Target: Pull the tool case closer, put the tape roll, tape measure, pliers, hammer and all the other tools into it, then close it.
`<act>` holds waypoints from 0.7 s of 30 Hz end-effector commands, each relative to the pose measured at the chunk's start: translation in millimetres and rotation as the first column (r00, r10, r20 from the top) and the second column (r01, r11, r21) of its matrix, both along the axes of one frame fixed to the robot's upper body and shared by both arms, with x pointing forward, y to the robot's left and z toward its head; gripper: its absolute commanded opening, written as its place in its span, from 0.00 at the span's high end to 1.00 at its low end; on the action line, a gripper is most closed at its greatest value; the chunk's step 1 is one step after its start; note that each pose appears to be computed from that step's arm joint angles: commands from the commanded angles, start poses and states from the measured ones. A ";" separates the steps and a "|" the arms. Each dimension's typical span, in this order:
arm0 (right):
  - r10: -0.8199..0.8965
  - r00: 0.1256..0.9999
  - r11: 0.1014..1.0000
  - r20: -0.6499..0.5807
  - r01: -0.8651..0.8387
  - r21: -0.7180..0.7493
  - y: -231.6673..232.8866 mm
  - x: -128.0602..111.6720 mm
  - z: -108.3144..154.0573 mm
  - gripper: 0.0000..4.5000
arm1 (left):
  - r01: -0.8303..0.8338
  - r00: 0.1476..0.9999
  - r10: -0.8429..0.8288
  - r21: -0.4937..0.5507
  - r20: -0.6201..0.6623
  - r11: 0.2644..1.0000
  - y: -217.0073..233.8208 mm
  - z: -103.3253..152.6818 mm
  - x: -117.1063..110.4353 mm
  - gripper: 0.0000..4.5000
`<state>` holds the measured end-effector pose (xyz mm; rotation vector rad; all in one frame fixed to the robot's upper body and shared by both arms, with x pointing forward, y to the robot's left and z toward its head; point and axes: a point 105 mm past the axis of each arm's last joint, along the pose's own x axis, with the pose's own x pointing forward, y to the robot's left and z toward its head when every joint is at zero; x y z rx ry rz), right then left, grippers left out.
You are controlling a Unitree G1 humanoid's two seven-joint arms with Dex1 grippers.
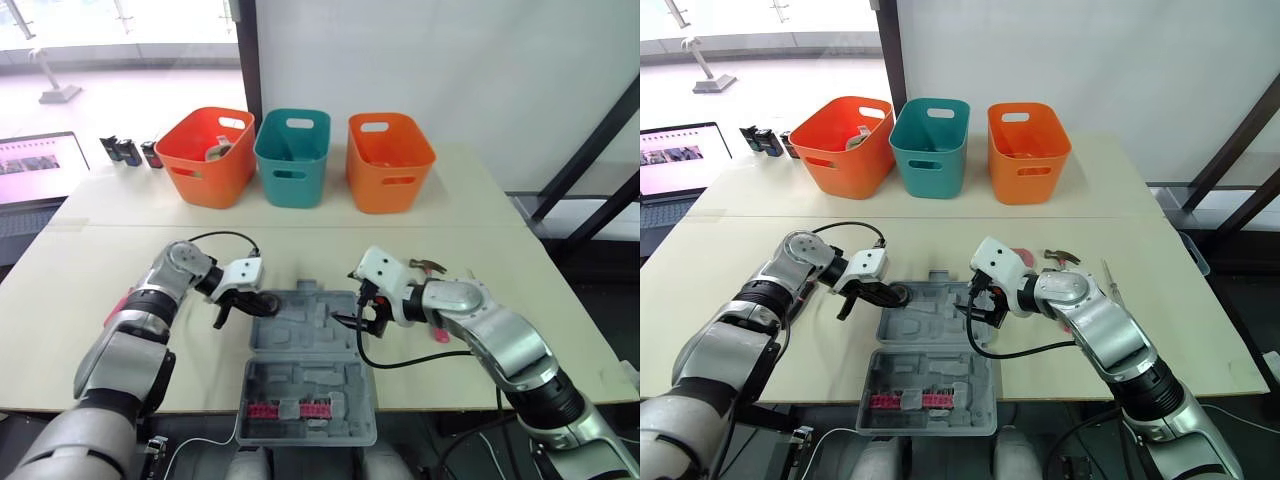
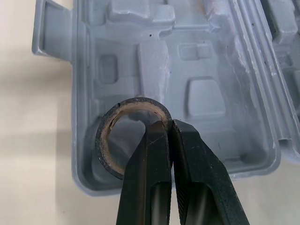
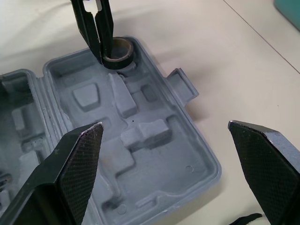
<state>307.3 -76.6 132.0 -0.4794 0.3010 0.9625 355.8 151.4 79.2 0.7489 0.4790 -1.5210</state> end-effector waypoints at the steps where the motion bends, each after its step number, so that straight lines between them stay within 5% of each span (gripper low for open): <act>1: 0.008 0.998 1.000 0.059 -0.009 0.019 1.1 -0.9 15.1 0.00 | -0.011 1.000 0.011 0.027 0.009 1.000 5.8 -1.1 0.7 0.98; 7: 0.006 0.998 1.000 0.056 -0.007 0.021 1.4 0.1 14.2 0.00 | -0.025 1.000 0.025 0.015 0.017 1.000 5.1 -0.1 2.5 0.98; 11: 0.005 0.999 1.000 0.054 -0.006 0.021 0.9 0.2 13.8 0.00 | -0.039 0.998 0.040 -0.029 0.043 0.999 0.3 8.3 7.5 0.66; 14: 0.006 0.999 1.000 0.053 -0.007 0.021 0.9 -0.1 13.9 0.00 | -0.033 0.998 0.035 -0.041 0.059 0.999 0.1 14.4 8.9 0.31; 21: 0.003 0.999 1.000 0.050 -0.005 0.022 -0.4 -1.0 13.1 0.00 | -0.028 0.997 0.037 -0.137 0.062 0.990 1.6 39.6 8.9 0.31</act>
